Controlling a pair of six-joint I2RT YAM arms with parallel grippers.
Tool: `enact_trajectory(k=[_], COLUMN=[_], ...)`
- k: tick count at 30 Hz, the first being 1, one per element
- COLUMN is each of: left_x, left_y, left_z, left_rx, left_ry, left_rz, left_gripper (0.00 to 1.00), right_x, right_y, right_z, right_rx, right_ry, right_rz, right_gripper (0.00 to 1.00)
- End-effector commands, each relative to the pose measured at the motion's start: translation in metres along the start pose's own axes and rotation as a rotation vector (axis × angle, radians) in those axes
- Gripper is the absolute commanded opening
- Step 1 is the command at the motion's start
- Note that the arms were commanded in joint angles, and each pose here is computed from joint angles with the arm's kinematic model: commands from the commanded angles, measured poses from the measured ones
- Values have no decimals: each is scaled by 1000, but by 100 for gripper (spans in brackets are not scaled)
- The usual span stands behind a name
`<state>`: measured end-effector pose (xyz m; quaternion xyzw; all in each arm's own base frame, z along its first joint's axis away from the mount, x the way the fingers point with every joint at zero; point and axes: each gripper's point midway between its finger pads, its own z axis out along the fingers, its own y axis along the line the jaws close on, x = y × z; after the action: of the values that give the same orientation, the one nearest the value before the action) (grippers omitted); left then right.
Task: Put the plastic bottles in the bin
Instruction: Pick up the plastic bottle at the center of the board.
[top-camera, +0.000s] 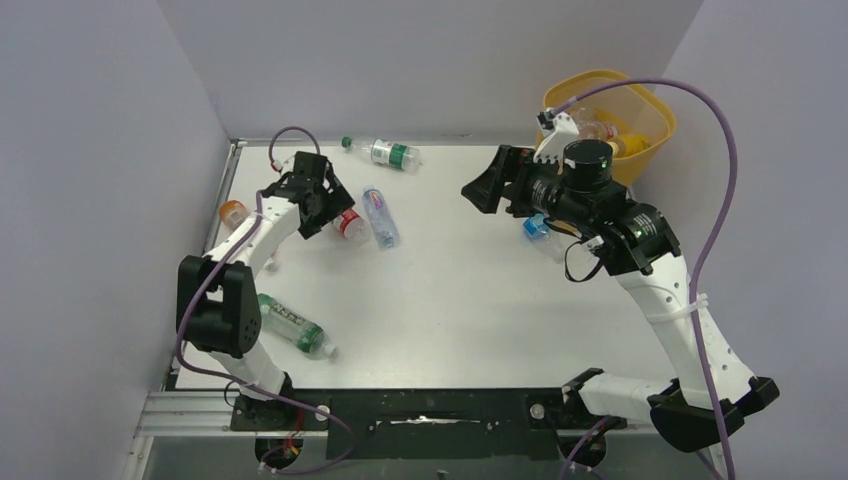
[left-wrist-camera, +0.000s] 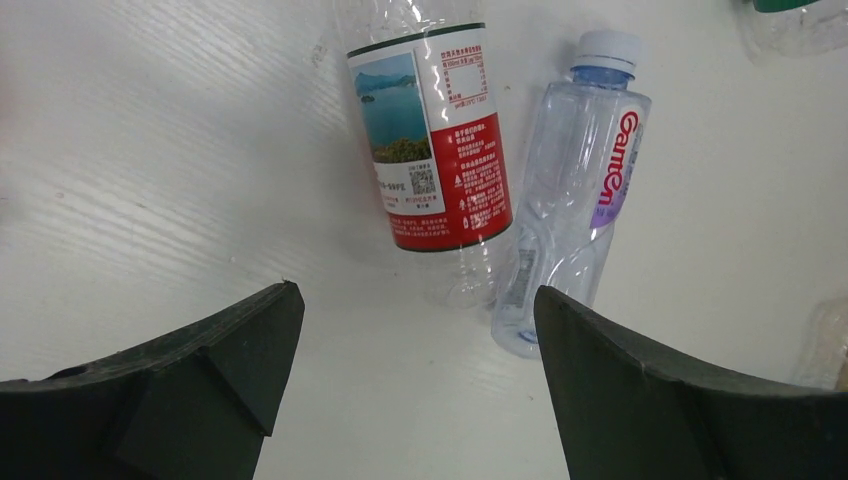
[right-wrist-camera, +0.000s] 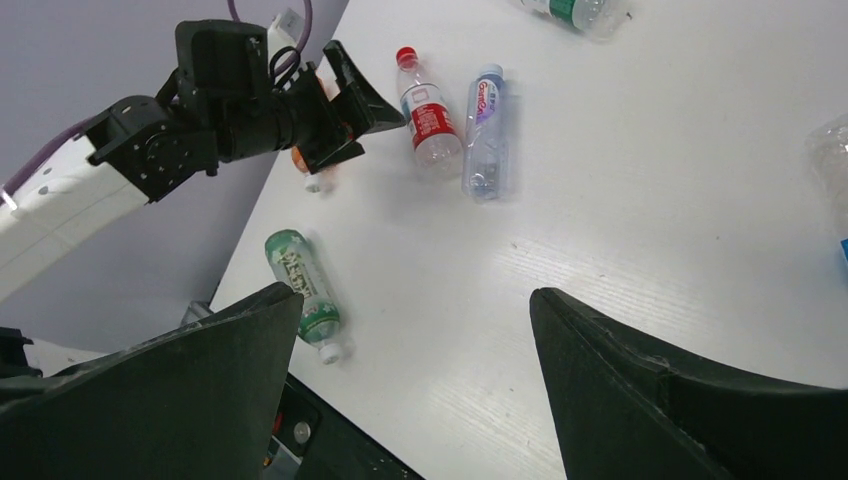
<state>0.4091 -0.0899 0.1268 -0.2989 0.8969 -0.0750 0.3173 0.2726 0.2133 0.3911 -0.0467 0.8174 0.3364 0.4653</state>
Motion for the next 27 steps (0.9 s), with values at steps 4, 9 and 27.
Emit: enact_trajectory(k=[4, 9, 27], left_x=[-31, -30, 8], left_y=[-42, -47, -7], left_z=[30, 54, 92], left_rx=[95, 80, -87], left_ry=[-67, -50, -2], left_rz=[-130, -145, -11], left_gripper=[87, 87, 71], right_x=[10, 25, 48], right_y=[2, -7, -15], right_z=[2, 10, 29], right_rx=[-27, -13, -27], right_ry=[-13, 25, 71], right_rz=[-18, -23, -10], right_gripper=[88, 88, 89])
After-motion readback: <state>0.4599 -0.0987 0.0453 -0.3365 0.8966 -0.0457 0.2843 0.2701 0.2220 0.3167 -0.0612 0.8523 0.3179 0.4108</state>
